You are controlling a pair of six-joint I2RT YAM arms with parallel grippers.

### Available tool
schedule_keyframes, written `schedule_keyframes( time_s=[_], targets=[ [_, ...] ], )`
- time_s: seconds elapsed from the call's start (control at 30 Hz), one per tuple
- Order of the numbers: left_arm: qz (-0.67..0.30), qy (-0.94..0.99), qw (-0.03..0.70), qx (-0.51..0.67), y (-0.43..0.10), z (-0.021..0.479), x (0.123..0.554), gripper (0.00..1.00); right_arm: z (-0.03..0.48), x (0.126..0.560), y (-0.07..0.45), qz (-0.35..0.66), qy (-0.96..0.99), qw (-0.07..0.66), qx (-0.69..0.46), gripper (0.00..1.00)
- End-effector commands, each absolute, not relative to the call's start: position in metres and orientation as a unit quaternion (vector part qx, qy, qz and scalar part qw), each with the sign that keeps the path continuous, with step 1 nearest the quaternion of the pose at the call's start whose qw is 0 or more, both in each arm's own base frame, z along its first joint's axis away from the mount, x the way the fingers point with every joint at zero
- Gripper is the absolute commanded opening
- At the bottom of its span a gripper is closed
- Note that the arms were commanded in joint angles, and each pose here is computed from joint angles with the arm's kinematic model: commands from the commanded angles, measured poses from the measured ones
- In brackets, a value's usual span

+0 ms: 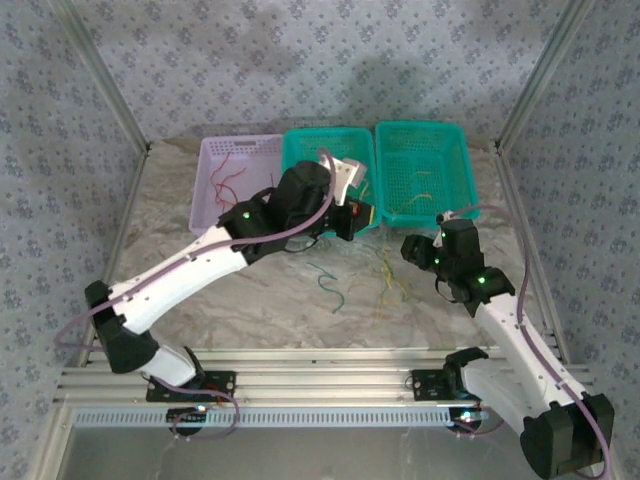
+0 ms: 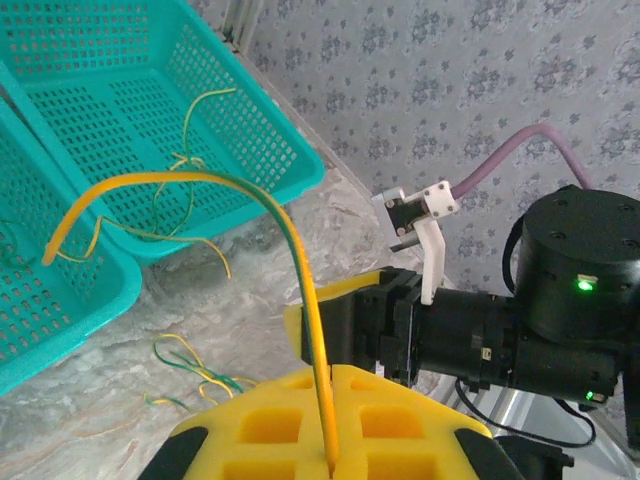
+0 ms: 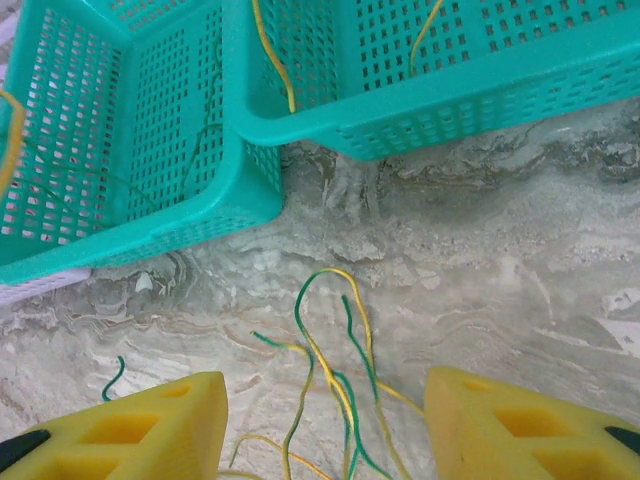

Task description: Untangle the cables

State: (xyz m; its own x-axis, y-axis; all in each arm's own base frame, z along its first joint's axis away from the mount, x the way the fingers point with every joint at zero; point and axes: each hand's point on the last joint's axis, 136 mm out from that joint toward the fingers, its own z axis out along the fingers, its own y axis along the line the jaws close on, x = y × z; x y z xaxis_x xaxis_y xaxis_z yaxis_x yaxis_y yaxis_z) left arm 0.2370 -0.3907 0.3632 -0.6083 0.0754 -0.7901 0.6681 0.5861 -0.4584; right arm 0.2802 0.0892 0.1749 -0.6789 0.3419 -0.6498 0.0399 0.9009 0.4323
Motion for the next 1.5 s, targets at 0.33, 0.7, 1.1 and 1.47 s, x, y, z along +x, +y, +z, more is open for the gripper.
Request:
schedule_keyframes(
  time_s=[0.33,0.7,1.1,1.47],
  targets=[
    [-0.366,0.757,0.49,0.231,-0.317,0.429,0.217,0.0,0.137,0.259,0.107,0.224,0.916,0.32,0.093,0.53],
    [-0.326,0.762,0.516,0.216,-0.291,0.424,0.226,0.0,0.108,0.235,0.159,0.263,0.931,0.252,0.027,0.53],
    [-0.354,0.747,0.527,0.198,-0.283,0.434,0.223,0.0,0.107,0.256,0.233,0.35,0.898,0.264,0.025,0.53],
    [-0.381,0.733,0.527,0.199,-0.284,0.438,0.216,0.0,0.085,0.273,0.278,0.353,0.905,0.233,0.031,0.52]
  ],
)
